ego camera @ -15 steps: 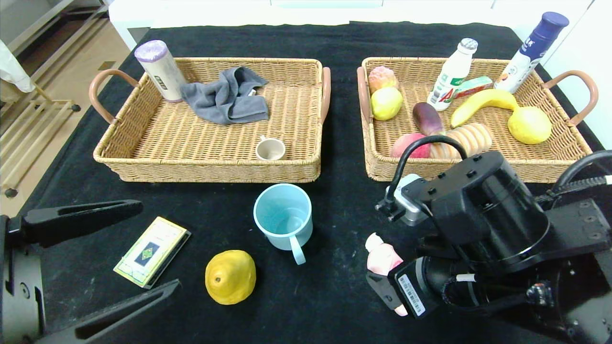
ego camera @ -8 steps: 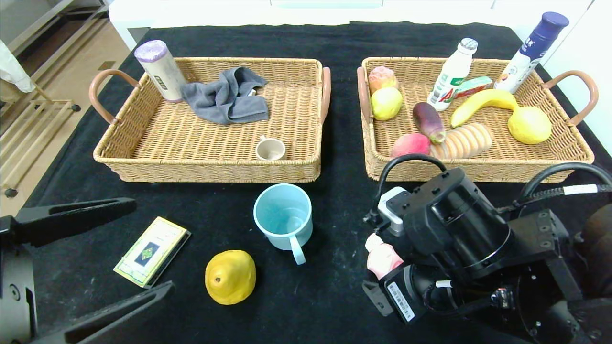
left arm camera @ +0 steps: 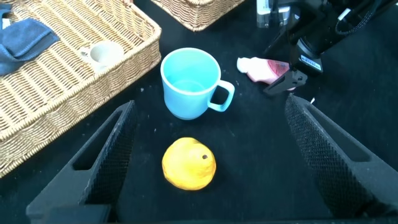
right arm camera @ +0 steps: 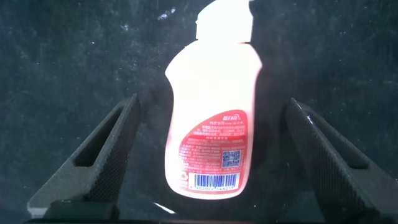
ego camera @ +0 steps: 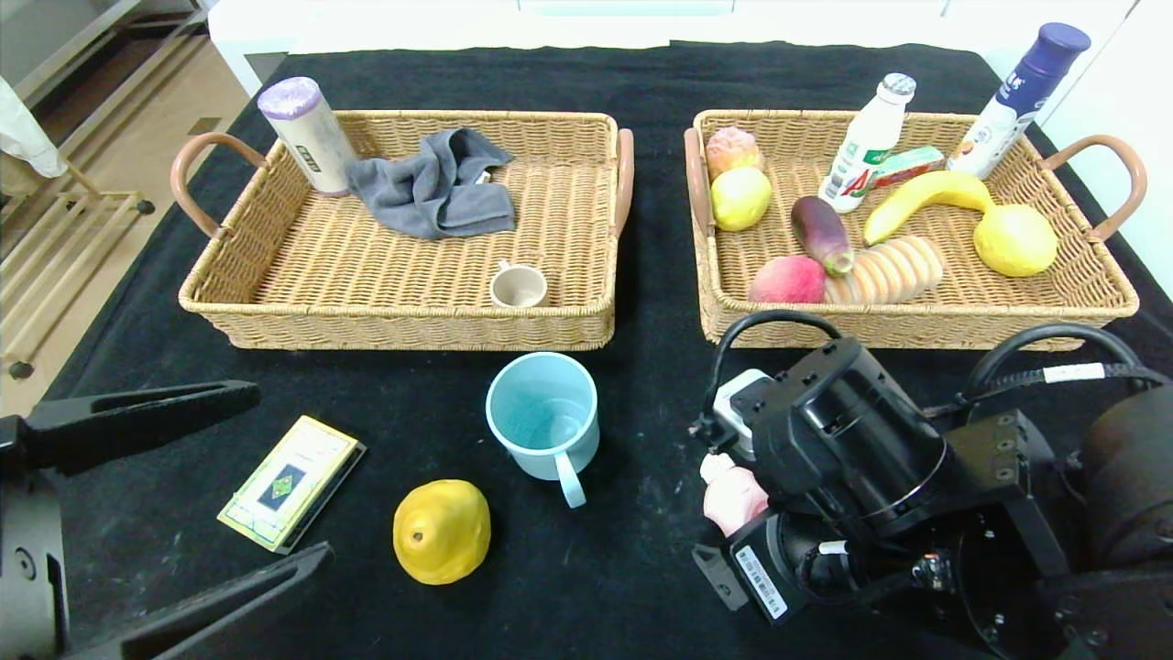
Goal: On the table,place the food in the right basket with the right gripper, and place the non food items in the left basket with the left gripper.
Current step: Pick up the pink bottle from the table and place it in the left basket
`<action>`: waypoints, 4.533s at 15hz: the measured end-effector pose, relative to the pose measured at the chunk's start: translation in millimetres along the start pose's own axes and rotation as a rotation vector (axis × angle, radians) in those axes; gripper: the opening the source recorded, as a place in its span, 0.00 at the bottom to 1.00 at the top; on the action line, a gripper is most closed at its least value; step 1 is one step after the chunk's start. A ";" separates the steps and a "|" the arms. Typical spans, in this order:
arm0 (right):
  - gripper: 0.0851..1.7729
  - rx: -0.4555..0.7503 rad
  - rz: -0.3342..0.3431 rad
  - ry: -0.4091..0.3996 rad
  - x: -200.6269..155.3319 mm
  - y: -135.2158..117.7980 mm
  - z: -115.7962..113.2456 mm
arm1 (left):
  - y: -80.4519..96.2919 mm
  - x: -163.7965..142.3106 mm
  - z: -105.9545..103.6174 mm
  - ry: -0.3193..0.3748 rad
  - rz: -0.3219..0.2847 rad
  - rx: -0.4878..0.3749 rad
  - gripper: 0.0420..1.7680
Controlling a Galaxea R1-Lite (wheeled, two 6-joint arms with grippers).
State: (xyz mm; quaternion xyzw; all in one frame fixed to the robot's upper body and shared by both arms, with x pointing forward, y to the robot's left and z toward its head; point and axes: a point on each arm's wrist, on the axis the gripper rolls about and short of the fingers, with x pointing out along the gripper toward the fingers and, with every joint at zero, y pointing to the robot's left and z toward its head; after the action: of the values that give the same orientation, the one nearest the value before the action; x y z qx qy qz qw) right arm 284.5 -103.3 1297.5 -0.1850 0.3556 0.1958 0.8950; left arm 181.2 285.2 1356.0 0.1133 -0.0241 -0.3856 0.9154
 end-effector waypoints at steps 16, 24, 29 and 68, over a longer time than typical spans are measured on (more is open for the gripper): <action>0.44 -0.001 -0.007 0.014 5.0 -0.4 -1.1 | -0.6 -1.0 -0.9 0.000 0.000 0.009 0.97; 0.44 -0.012 -0.043 -0.018 -9.5 -1.5 6.9 | -0.7 -0.9 -1.1 0.000 -0.001 0.014 0.97; 0.44 0.053 -0.014 -0.178 -33.5 -2.5 44.3 | -0.6 -0.8 -1.3 0.002 0.000 0.014 0.97; 0.44 0.337 0.088 -0.829 16.7 31.8 167.0 | -0.8 -2.3 -0.3 -0.004 0.004 0.016 0.97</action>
State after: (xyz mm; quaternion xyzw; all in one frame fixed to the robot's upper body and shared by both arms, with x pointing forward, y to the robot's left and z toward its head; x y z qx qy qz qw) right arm 374.5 6.1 1392.8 0.0727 0.0014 0.2305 0.9704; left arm 179.0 286.3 1355.7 0.1199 -0.0293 -0.3838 0.9151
